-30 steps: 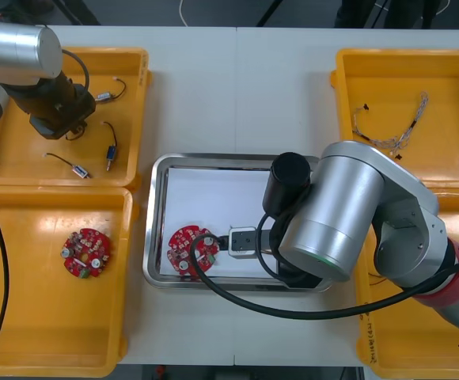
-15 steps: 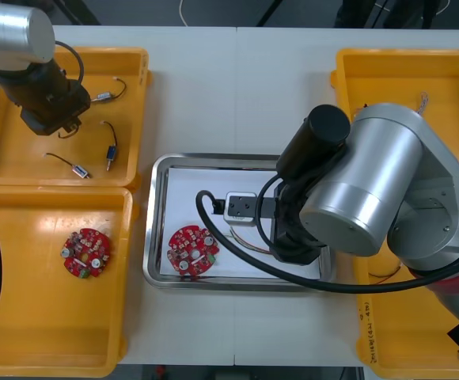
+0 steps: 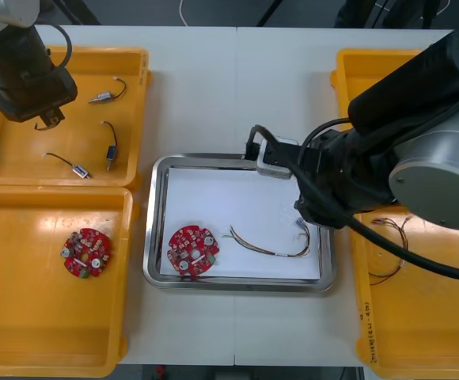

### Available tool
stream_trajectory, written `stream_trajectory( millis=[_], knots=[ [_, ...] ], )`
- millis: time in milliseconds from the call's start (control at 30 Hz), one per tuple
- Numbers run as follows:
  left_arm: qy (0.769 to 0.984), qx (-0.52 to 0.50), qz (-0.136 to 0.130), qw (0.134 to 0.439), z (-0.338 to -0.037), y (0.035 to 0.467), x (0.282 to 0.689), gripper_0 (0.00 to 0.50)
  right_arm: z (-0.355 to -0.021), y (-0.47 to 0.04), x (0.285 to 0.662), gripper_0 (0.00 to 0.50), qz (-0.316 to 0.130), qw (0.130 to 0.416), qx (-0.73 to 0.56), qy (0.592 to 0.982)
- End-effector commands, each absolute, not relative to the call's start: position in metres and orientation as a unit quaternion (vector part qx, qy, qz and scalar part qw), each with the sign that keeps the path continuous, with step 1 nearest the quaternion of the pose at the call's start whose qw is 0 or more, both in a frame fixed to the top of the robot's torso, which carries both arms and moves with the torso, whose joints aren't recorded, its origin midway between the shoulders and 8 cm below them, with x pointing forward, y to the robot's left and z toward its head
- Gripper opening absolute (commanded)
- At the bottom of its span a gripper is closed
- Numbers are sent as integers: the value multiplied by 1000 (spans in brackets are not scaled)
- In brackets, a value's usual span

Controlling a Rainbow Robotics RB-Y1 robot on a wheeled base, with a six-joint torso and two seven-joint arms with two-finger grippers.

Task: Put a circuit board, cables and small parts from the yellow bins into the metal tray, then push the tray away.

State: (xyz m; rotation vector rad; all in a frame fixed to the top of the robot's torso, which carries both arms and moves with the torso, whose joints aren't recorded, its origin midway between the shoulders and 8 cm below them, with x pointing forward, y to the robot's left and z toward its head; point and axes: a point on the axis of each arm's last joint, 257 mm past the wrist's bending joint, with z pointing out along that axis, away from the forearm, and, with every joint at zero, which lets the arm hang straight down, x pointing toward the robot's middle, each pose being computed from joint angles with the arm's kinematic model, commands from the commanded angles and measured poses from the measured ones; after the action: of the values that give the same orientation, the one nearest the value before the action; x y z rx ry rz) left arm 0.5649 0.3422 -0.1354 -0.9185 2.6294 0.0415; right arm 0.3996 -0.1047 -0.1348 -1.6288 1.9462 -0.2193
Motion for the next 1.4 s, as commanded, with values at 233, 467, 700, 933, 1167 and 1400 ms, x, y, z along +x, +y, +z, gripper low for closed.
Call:
stream_trajectory(
  millis=[233,467,700,933,1167,1400],
  knots=[
    [957,-210,10,200,-89,308,536,0,-89,-169,421,500,-78,326,-547,767],
    [963,-138,-18,229,-90,256,525,0,-73,-210,441,500,-71,337,-486,803],
    [971,-73,-27,227,-110,201,510,0,-64,-250,459,500,-72,346,-417,838],
    [977,-20,-32,209,-133,149,492,1,-61,-294,473,500,-73,346,-345,869],
    [980,11,-40,194,-160,108,478,1,-58,-326,487,500,-71,343,-276,895],
    [980,31,-36,195,-195,92,472,0,-49,-336,506,500,-44,340,-207,916]
  ],
)
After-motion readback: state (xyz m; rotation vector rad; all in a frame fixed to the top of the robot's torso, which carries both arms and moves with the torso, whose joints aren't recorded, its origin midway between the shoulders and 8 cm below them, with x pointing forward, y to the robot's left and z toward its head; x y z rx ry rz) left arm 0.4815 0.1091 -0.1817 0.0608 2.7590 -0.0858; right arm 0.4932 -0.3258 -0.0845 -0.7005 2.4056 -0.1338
